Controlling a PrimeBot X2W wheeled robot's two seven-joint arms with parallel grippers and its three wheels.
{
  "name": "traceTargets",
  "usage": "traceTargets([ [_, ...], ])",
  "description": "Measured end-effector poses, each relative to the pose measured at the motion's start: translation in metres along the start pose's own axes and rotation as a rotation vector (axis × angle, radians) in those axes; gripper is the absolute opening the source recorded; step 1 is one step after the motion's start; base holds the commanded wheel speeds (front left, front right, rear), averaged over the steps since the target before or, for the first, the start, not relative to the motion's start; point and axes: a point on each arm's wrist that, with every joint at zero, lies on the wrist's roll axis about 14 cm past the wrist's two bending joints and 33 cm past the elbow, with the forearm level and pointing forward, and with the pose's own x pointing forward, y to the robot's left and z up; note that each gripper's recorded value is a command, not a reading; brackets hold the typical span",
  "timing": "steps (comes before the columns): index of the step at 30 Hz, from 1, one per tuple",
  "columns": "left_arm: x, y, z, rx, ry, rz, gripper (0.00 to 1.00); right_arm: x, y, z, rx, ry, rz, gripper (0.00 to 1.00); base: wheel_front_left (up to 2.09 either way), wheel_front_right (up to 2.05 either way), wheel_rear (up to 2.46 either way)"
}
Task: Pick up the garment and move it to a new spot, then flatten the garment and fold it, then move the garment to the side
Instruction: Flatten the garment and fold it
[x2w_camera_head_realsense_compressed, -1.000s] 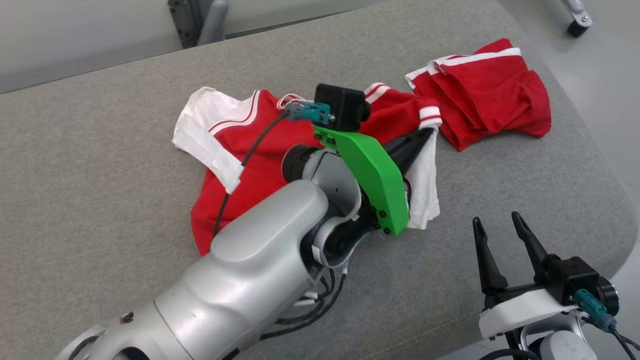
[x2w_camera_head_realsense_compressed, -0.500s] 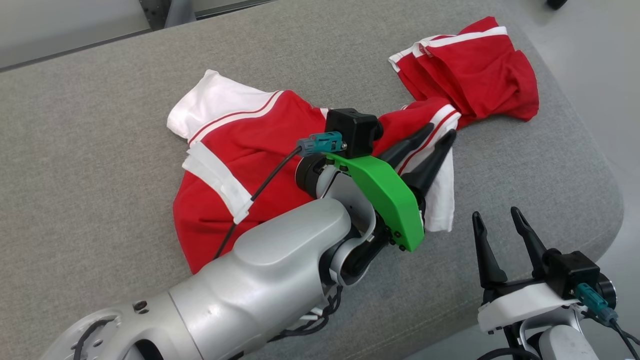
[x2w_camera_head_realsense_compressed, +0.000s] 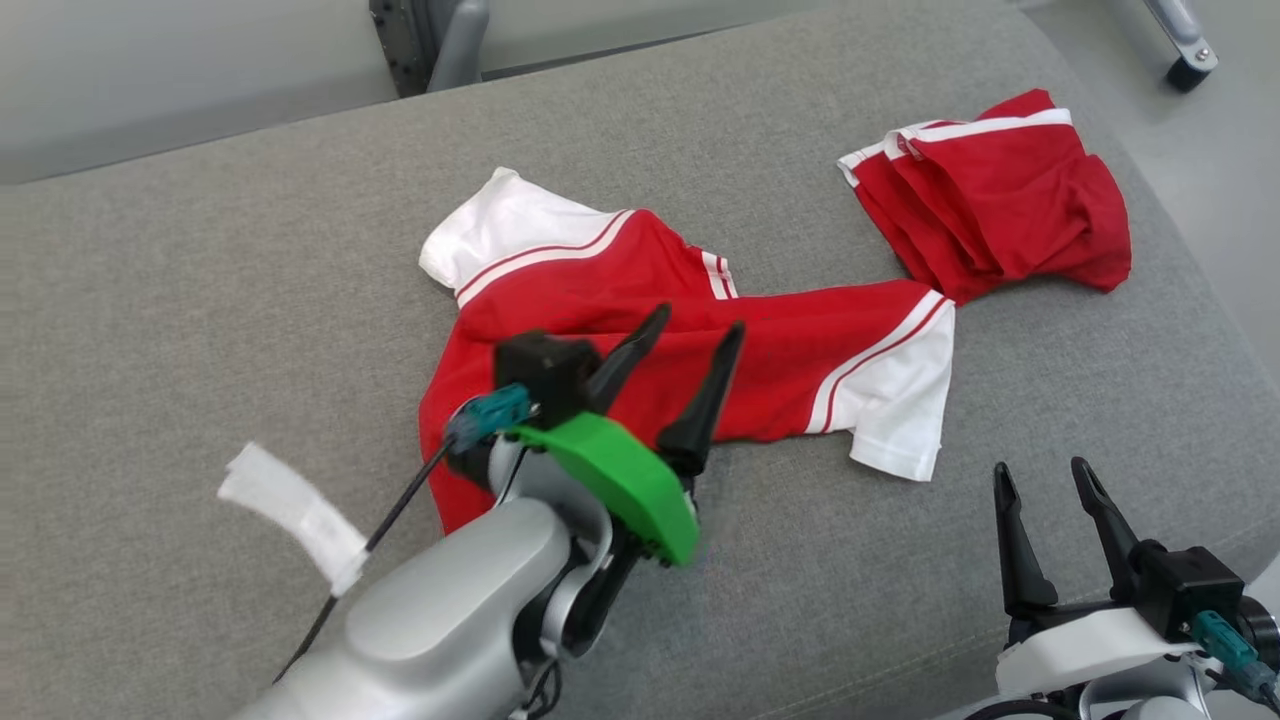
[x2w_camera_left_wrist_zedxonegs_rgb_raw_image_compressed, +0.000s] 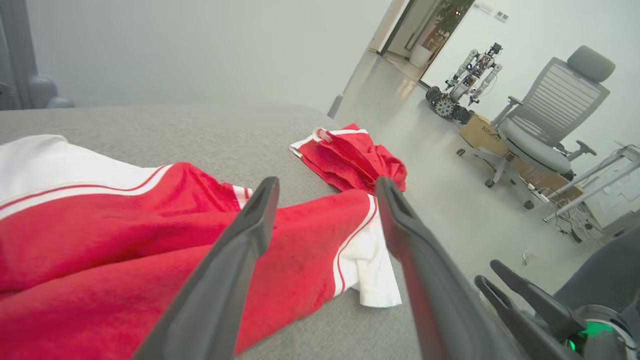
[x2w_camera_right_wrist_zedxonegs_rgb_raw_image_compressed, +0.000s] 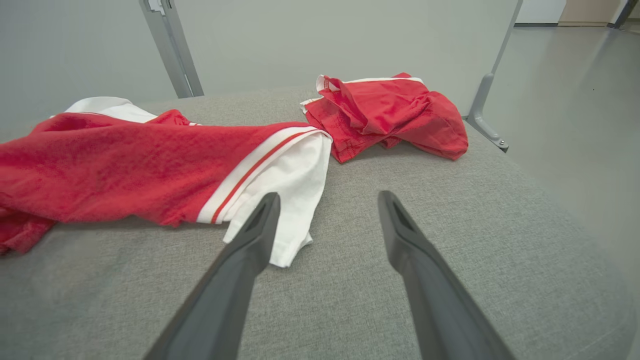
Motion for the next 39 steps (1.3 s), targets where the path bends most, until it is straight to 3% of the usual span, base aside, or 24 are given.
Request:
traceTargets([
  [3,-0.041,0.034,0.012,0.065,-0.086,0.16,1.0,-0.007,-0.001,0.004,-0.014,-0.014,0.004,1.0,0.0,0.0,0.0],
  [7,-0.093,0.06,-0.012,0.041,-0.071,0.323,1.0,-0.012,0.002,0.008,-0.025,-0.031,0.021,1.0,0.0,0.0,0.0],
  [15,-0.156,0.085,-0.06,0.036,0.025,0.504,1.0,-0.01,0.019,0.018,-0.031,-0.067,0.087,1.0,0.0,0.0,0.0],
  [19,-0.157,0.091,-0.065,0.035,0.031,0.523,1.0,-0.006,0.026,0.018,-0.033,-0.068,0.111,1.0,0.0,0.0,0.0],
  [27,-0.122,0.083,-0.066,0.065,0.038,0.443,1.0,0.0,0.026,0.011,-0.042,-0.042,0.113,1.0,0.0,0.0,0.0],
  [38,-0.107,0.124,-0.095,0.147,0.21,0.491,1.0,0.013,0.022,0.002,-0.044,-0.01,0.089,1.0,0.0,0.0,0.0],
  [39,-0.106,0.125,-0.097,0.146,0.218,0.491,0.88,0.013,0.02,0.001,-0.041,-0.004,0.083,1.0,0.0,0.0,0.0],
])
